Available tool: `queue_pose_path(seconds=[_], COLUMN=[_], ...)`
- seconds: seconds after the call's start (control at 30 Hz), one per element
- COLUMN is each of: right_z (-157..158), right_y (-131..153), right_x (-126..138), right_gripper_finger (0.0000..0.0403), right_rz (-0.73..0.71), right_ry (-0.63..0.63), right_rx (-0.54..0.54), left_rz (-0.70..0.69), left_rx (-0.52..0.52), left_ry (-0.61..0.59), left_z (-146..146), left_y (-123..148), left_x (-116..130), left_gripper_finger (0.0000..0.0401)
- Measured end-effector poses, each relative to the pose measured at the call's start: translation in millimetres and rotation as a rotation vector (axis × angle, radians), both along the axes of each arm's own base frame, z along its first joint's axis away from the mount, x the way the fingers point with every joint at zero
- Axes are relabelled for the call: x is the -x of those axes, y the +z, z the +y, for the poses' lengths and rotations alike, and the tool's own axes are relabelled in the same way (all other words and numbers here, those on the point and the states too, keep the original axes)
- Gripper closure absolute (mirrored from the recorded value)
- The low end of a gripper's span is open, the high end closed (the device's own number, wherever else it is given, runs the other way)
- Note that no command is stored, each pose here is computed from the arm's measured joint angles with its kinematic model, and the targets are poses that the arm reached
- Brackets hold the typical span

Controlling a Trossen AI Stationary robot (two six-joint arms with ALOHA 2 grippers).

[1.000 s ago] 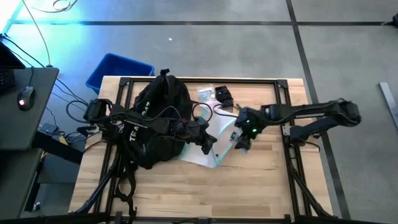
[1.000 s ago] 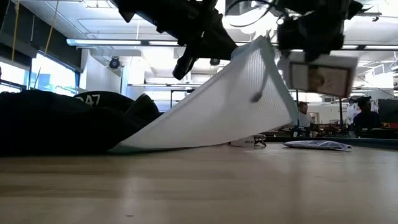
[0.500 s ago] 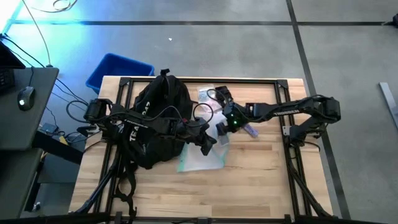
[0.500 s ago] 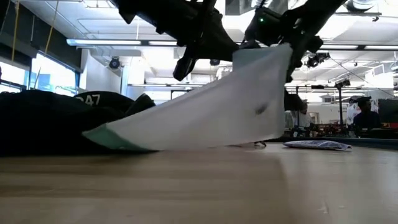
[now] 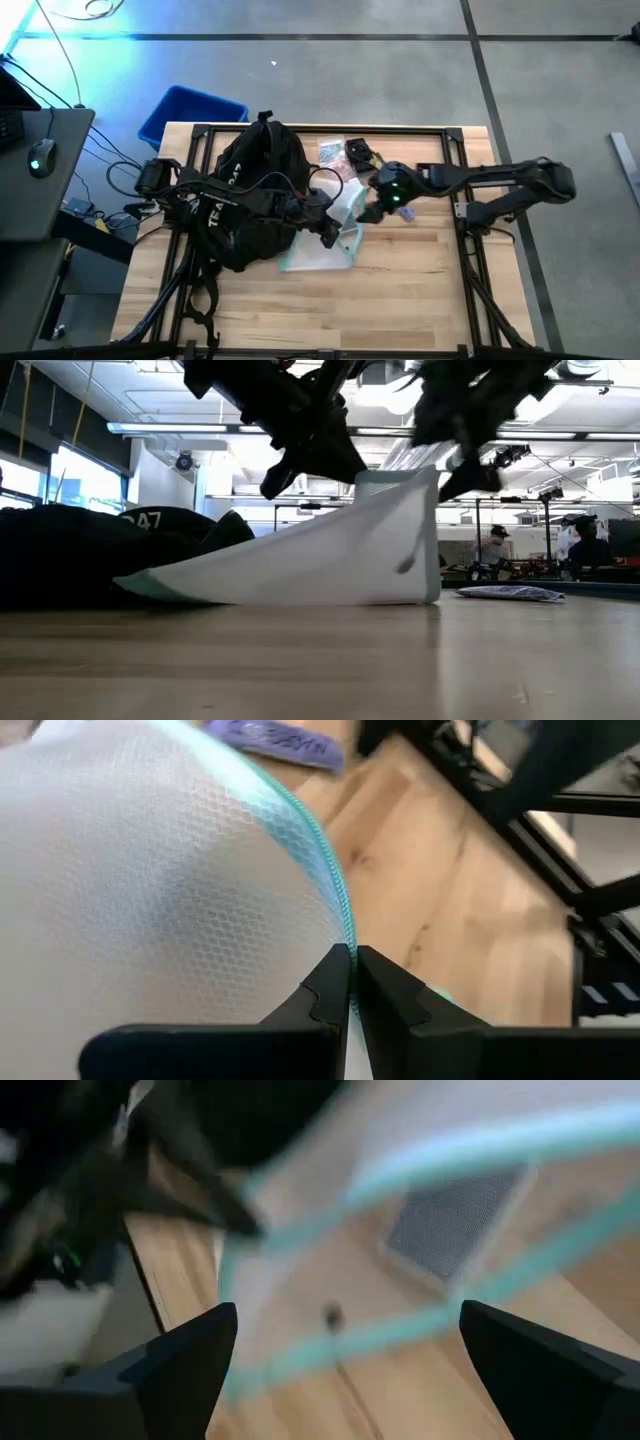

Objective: Unpack backpack
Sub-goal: Put the chocolate snack into the zip bag

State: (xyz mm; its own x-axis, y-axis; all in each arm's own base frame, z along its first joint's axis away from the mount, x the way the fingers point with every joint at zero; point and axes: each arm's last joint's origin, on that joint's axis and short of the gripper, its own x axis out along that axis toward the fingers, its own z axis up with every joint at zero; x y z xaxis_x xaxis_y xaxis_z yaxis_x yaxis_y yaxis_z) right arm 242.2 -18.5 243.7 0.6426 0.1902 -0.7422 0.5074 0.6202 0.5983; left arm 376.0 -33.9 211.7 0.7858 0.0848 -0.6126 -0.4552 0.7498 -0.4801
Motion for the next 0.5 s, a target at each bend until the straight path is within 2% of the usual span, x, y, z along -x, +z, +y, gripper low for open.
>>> queue_pose_path(seconds=[0.07,0.17,0.27,0.4,0.5], right_z=[0.8,-0.6,-4.4,-10.8,-13.0], right_y=[6.0,6.8,3.2,-10.8,-21.4], right_x=[21.0,50.1,66.6,70.7,70.3], right_gripper_finger=[0.0037,0.0037,0.0037,0.004,0.0046], right_rz=[0.081,0.253,0.402,0.463,0.463], right_ry=[-0.02,-0.052,-0.046,-0.069,-0.098], right_rx=[0.051,0.192,0.296,0.293,0.264], left_rz=[0.015,0.026,0.029,0.013,-0.077], left_rx=[-0.002,-0.003,-0.003,-0.014,0.016], left_ry=[0.003,0.004,0.003,-0.065,-0.12], left_z=[1.2,1.8,1.8,0.6,-1.3], left_y=[-1.1,-2.0,-2.2,-0.6,11.7], left_x=[0.8,1.5,1.6,0.2,-1.8], left_gripper_finger=[0.0401,0.0401,0.0401,0.0401,0.0401])
